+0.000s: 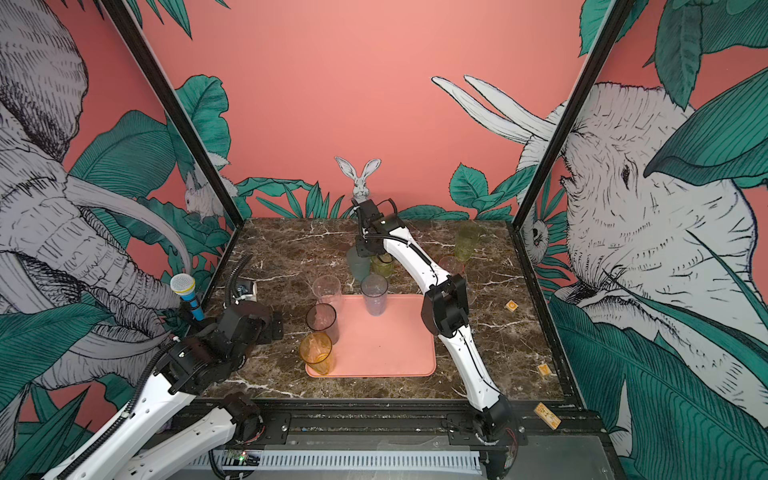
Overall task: Place the glasses into the tray
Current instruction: 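Move the right gripper back over the teal frosted cup, then lower the right gripper, close on the teal cup rim and lift it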
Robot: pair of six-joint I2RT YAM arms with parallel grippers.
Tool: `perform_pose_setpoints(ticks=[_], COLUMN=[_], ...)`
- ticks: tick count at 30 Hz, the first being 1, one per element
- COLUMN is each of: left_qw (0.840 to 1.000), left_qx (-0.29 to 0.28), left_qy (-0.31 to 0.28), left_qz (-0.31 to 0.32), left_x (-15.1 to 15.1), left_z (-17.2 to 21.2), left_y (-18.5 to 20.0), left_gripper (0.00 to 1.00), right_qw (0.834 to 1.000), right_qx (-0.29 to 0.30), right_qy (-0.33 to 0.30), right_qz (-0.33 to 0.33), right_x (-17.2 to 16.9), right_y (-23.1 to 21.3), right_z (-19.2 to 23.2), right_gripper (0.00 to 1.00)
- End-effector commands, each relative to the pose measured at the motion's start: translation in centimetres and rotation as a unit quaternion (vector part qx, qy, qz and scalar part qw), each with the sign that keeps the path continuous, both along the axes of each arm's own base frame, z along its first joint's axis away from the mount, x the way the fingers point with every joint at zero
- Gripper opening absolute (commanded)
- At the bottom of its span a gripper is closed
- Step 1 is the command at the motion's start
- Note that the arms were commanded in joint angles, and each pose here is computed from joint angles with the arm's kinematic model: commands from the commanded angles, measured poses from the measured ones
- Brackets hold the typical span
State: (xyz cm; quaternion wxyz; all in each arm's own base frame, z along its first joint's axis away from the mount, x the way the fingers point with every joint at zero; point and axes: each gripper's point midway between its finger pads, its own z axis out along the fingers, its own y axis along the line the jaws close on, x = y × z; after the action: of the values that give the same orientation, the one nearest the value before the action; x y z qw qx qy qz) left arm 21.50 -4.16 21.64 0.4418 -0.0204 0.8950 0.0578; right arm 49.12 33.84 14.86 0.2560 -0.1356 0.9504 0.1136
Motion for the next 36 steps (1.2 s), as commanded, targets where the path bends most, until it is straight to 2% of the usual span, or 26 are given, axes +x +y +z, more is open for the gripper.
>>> perform_pose_setpoints(ticks=[1, 5, 21, 36], left_qw=[1.0, 1.0, 1.0, 1.0], left_qx=[0.004, 0.006, 0.005, 0.003], left_qy=[-0.004, -0.005, -0.003, -0.001], left_qz=[0.011, 0.011, 0.012, 0.013], left_x=[-0.1, -0.2, -0.3, -0.5], left_z=[0.7, 0.7, 0.6, 0.4], left_y=[0.6, 0.6, 0.8, 0.8], left_gripper=[0.99, 0.99, 0.99, 0.99], right_qw=[1.0, 1.0, 1.0, 1.0], right_qx=[-0.002, 0.006, 0.015, 0.017], right_qy=[-0.008, -0.01, -0.013, -0.012], right_qz=[-0.011, -0.013, -0.014, -0.014], right_x=[0.6, 0.9, 1.7, 1.9], right_y=[0.1, 0.4, 1.1, 1.3], right_z=[0.1, -0.2, -1.0, -1.6], right_gripper=[0.35, 0.3, 0.21, 0.2])
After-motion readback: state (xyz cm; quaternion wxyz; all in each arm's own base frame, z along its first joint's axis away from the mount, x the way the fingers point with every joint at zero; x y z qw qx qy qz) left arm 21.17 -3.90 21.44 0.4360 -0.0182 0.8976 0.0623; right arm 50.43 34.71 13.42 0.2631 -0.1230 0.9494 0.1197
